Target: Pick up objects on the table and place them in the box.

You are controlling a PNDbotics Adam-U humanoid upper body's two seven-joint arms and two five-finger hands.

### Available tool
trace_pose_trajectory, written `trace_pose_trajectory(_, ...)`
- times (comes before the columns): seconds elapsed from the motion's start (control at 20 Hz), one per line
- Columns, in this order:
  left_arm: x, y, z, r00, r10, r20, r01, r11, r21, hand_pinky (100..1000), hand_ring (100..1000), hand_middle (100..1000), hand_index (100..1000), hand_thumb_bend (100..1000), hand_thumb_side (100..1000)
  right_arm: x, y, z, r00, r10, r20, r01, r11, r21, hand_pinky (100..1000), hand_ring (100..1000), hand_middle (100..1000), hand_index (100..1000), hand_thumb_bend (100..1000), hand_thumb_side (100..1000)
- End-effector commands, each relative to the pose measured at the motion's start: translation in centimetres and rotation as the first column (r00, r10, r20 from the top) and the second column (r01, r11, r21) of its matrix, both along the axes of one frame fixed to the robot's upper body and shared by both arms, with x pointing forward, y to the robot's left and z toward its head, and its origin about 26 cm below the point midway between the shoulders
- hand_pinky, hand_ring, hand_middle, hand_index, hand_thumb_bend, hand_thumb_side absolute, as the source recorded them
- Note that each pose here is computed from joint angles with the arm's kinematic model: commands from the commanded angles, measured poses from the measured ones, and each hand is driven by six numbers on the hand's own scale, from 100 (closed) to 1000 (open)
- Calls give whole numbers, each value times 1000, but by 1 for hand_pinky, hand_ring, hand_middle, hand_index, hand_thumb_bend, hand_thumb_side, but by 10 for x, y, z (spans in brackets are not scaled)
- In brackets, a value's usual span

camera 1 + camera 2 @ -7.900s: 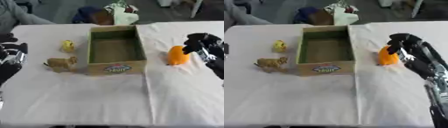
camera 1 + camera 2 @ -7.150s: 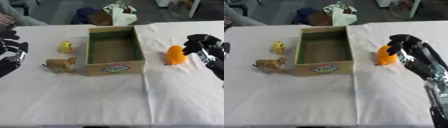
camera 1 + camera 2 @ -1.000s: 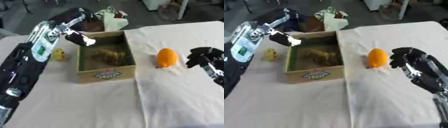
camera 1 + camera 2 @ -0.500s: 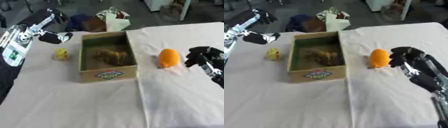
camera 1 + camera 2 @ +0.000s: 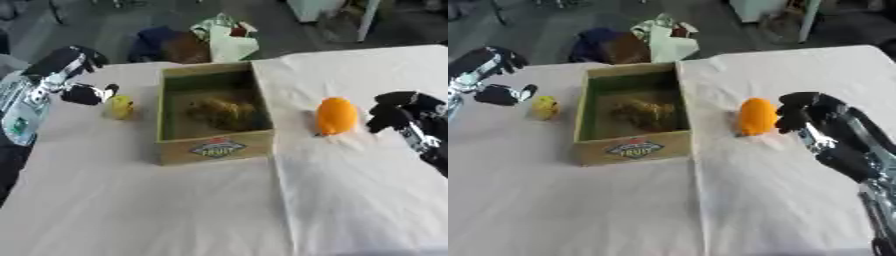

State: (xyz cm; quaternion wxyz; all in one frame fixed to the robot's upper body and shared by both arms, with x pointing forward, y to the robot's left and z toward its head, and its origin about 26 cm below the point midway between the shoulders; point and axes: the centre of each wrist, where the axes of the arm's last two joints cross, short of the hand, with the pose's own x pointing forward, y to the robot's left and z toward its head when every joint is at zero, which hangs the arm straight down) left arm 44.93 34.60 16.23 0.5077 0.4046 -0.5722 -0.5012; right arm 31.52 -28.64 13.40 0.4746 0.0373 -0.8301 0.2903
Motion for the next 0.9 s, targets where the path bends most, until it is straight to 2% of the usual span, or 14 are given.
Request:
trace_pose_trajectory(0.05,4,7,7,999,33,32,-33,999,2,671,679,669,797,316,312,0,-4,9,1000,-4,26,4,1000,-23,592,611,624,782,100,527)
trace_pose_trajectory(0.4,10,1,-16,997,76,26,-75,997,-34,662,674,667,794,326,316,0,-3,9,1000,4,28,-3,1000,-25,592,610,624,783,100,530)
trace_pose_trajectory(0.45,11,1,-19,996,83,24,-82,996,-36,658,670,664,793,320,292,0,-3,9,1000,4,28,-3,1000,-25,592,610,624,783,100,530)
trace_pose_trajectory(0.5,11,2,-21,995,93,23,-93,995,-36,656,666,661,791,313,310,1,-3,9,1000,5,29,-4,1000,-25,592,610,624,783,100,530)
trace_pose_trajectory(0.9,11,8,-31,983,176,56,-174,984,-35,642,656,655,789,273,291,1,-2,10,999,7,33,-6,1000,-28,592,609,624,783,100,534)
